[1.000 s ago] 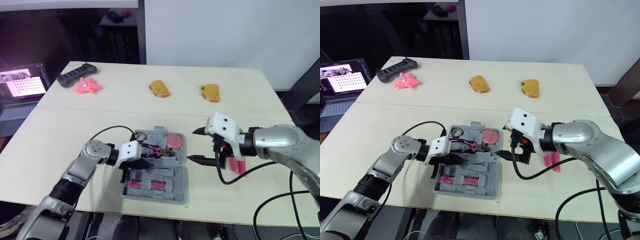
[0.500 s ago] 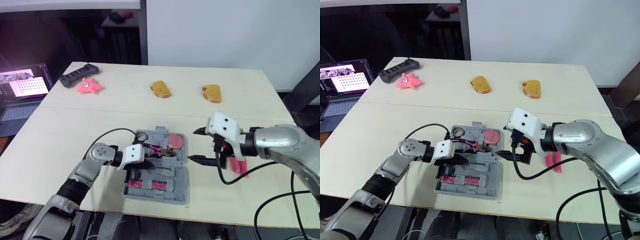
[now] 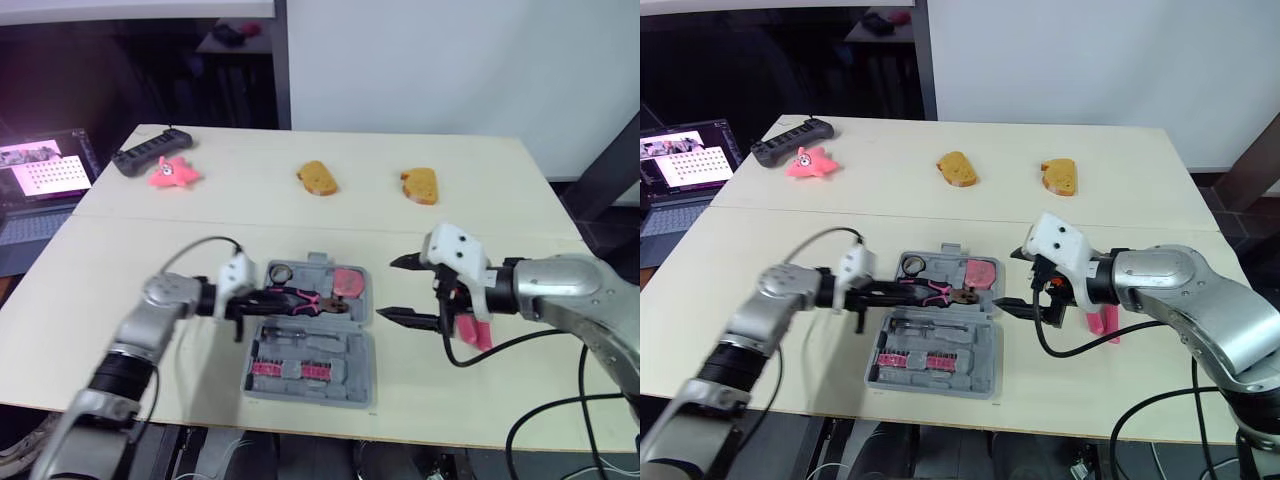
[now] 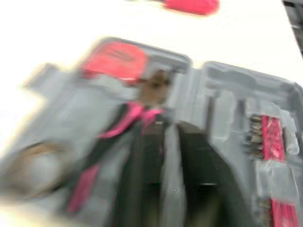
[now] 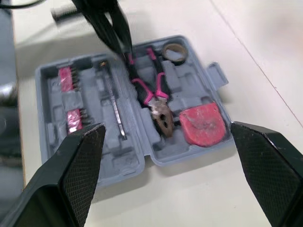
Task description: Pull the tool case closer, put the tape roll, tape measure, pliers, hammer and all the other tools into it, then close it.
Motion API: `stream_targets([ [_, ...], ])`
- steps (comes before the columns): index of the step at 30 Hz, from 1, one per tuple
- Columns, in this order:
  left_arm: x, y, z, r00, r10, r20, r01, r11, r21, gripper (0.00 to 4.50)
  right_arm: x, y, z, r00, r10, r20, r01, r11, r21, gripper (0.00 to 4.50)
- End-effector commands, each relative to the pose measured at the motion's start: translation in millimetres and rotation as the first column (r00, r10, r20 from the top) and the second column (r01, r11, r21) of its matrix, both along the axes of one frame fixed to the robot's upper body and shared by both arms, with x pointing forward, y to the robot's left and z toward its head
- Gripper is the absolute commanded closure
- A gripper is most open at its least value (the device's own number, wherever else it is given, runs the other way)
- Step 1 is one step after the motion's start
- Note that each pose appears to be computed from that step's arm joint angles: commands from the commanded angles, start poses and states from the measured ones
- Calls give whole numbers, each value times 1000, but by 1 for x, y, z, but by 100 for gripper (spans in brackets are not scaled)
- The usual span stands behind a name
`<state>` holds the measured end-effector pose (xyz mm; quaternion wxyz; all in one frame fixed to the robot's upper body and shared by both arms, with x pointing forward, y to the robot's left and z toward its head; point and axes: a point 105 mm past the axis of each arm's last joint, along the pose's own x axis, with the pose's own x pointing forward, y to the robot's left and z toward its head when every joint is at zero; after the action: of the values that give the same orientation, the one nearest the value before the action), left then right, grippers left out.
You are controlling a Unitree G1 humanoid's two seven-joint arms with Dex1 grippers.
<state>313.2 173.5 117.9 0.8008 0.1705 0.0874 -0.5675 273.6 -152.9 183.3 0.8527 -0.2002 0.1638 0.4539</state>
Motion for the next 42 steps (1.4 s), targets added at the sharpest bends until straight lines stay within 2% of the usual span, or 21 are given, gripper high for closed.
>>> stream_targets([
  [1, -8, 31, 15, 996, 82, 19, -82, 996, -24, 189, -3, -17, 20, 999, 5, 36, -10, 989, 150, 0],
  [4, -19, 55, 14, 986, 164, 10, -164, 986, -14, 32, -5, -42, 13, 998, -48, 40, 39, 980, 195, 0],
  [5, -24, 63, 11, 982, 188, 5, -188, 982, -8, 4, -6, -50, 8, 997, -69, 44, 60, 981, 184, 0],
  [10, -60, 109, 0, 925, 380, -22, -380, 925, -9, 4, -18, -114, -18, 971, -228, 68, 215, 964, 159, 0],
  [13, -87, 157, -17, 849, 525, -56, -523, 851, 47, 4, -28, -144, -35, 946, -316, 78, 303, 942, 140, 0],
  [17, -102, 170, -20, 820, 566, -81, -565, 824, 47, 4, -41, -174, -53, 916, -394, 73, 384, 915, 123, 0],
  [19, -102, 170, -17, 815, 575, -79, -575, 818, 27, 4, -43, -178, -57, 908, -407, 103, 397, 912, 99, 0],
  [23, -99, 156, -16, 838, 538, -87, -540, 841, -1, 4, -42, -169, -55, 900, -416, 130, 398, 906, 146, 0],
  [28, -78, 131, 3, 886, 461, -55, -463, 884, -58, 4, -35, -156, -41, 870, -468, 152, 428, 872, 236, 0],
  [33, -56, 81, 39, 967, 251, -32, -253, 963, -92, 4, -18, -142, -39, 833, -545, 98, 514, 827, 227, 0],
  [35, -44, 40, 64, 997, 78, -4, -78, 994, -71, 4, -13, -129, -50, 834, -551, 42, 538, 826, 168, 0],
  [38, -41, 11, 81, 999, -53, 11, 53, 998, -29, 4, -13, -122, -63, 812, -576, 92, 575, 817, 35, 0],
  [42, -42, -2, 93, 992, -123, 17, 124, 991, -40, 4, -17, -115, -68, 758, -649, 63, 648, 761, 26, 0],
])
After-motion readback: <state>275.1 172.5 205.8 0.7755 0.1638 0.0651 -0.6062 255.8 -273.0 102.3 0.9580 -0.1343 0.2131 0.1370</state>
